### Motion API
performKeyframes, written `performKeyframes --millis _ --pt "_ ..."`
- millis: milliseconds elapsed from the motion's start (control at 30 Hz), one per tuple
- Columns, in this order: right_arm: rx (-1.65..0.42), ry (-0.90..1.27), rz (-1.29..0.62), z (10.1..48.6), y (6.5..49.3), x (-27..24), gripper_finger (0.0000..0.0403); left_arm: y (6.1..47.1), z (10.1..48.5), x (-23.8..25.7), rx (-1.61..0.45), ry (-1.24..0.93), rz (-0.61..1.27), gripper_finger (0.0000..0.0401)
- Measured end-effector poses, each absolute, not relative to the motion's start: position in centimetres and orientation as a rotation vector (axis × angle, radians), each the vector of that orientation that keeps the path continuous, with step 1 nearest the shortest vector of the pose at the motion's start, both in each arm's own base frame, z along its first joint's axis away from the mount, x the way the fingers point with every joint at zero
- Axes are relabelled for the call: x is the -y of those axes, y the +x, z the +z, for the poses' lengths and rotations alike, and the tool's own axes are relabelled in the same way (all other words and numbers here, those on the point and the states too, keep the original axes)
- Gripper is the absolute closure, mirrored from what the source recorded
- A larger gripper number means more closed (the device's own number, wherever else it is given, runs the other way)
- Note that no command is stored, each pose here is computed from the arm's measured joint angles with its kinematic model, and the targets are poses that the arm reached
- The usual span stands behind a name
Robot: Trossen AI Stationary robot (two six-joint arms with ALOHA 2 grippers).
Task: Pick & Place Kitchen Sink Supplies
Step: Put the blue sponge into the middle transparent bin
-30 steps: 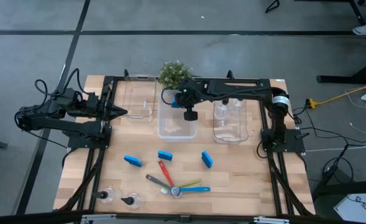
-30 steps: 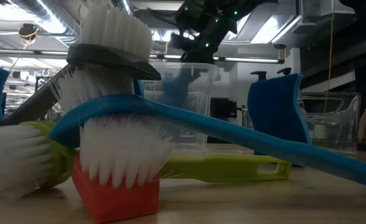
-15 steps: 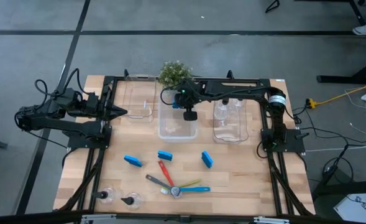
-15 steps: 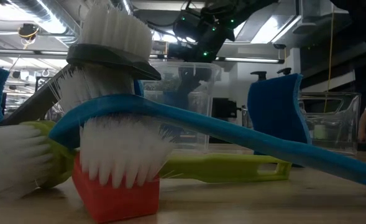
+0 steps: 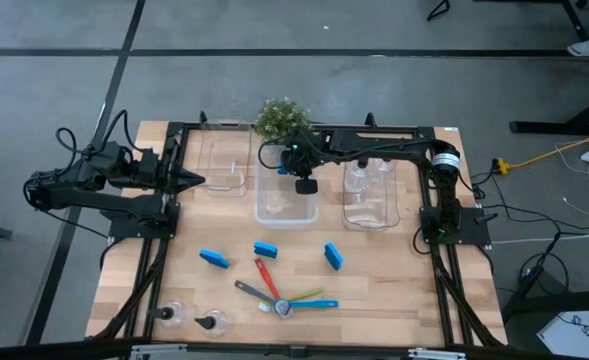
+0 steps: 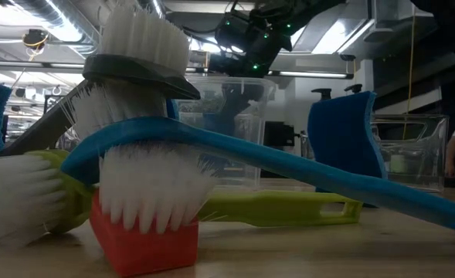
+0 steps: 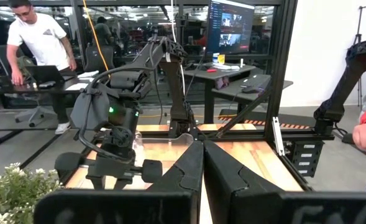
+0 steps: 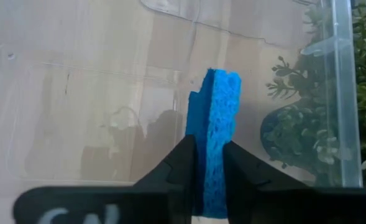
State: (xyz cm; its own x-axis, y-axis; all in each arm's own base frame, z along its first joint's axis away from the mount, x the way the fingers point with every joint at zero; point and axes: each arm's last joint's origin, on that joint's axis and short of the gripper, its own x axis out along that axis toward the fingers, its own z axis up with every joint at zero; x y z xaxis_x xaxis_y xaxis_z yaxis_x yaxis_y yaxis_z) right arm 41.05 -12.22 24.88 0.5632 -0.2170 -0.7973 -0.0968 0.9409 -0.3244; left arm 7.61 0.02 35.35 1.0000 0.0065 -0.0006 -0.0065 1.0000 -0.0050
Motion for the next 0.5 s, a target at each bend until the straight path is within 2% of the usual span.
performKeyframes --millis 500 --pt "-0.975 -0.357 -0.072 24.87 41.06 12.22 0.0329 7.62 35.35 -0.02 -0.001 -0.005 0.006 0.0395"
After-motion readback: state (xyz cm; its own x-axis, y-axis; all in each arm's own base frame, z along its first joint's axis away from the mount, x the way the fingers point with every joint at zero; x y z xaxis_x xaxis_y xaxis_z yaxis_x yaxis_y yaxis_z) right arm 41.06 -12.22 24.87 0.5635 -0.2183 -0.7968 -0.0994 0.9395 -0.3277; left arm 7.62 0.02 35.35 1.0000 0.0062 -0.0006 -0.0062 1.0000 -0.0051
